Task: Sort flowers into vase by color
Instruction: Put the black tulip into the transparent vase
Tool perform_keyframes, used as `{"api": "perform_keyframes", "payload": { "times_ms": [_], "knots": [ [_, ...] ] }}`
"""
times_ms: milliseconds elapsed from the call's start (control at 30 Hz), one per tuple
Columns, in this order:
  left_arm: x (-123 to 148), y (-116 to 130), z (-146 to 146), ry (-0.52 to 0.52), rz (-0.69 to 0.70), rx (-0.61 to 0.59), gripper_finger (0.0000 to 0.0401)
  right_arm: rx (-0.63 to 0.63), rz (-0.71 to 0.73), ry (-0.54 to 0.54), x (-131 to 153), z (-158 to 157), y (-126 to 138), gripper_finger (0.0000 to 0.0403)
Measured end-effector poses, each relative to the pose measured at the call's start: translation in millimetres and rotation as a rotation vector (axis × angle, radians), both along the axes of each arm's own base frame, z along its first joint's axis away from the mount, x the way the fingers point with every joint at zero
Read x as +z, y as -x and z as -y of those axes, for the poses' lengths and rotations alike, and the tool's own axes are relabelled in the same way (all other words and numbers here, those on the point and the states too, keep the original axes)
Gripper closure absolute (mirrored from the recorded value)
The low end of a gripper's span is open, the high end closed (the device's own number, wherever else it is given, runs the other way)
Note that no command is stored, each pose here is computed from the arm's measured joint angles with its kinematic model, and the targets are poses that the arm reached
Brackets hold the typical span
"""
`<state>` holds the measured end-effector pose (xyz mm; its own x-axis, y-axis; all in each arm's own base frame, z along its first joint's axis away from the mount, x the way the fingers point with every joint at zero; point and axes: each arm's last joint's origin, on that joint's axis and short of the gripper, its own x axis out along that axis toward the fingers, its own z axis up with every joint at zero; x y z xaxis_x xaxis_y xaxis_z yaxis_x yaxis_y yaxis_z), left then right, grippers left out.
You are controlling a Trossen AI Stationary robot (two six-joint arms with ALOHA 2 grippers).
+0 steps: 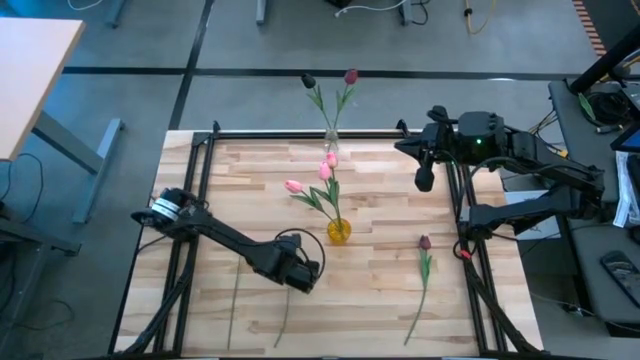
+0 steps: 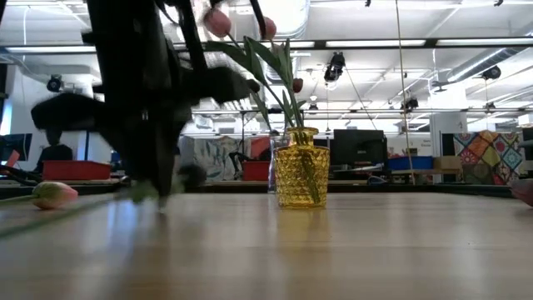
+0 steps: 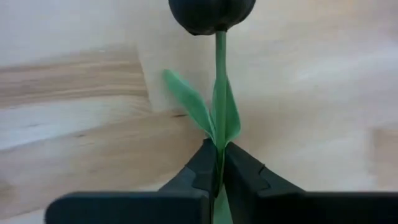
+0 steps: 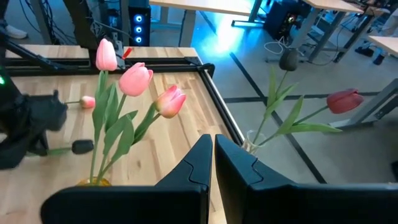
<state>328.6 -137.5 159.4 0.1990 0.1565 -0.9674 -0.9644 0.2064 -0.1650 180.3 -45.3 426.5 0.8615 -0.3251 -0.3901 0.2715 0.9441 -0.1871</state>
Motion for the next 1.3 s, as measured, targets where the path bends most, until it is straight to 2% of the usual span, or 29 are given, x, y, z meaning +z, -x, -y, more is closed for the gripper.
{"api": "perform_keyframes", "payload": {
  "times_ms": [167, 267, 467, 667, 833, 1000, 1167, 1300],
  "knots": [
    [35, 13, -4, -0.065, 0.085, 0.031, 0.0399, 0.002, 0.006, 0.017, 2, -1, 4, 0.039],
    [62, 26, -14, -0.156, 0.145, 0.051, 0.04, 0.001, 0.012, 0.024, 3, -1, 6, 0.039],
    [112, 70, -51, -0.371, 0.097, 0.105, 0.04, -0.012, 0.033, 0.007, 5, -1, 8, 0.039],
    [153, 112, -99, -0.577, 0.131, 0.052, 0.0401, -0.068, 0.032, 0.013, 4, 1, 6, 0.039],
    [171, 142, -144, -0.69, 0.225, -0.006, 0.0401, -0.132, 0.037, 0.02, 3, 4, -1, 0.039],
    [182, 158, -187, -0.762, 0.396, -0.148, 0.0401, -0.153, 0.065, 0.022, 3, 7, -11, 0.039],
    [189, 164, -229, -0.869, 0.561, -0.257, 0.0401, -0.207, 0.105, 0.025, 4, 10, -19, 0.039],
    [192, 159, -262, -0.96, 0.644, -0.35, 0.0401, -0.247, 0.129, 0.043, 5, 13, -25, 0.039]
  ]
}}
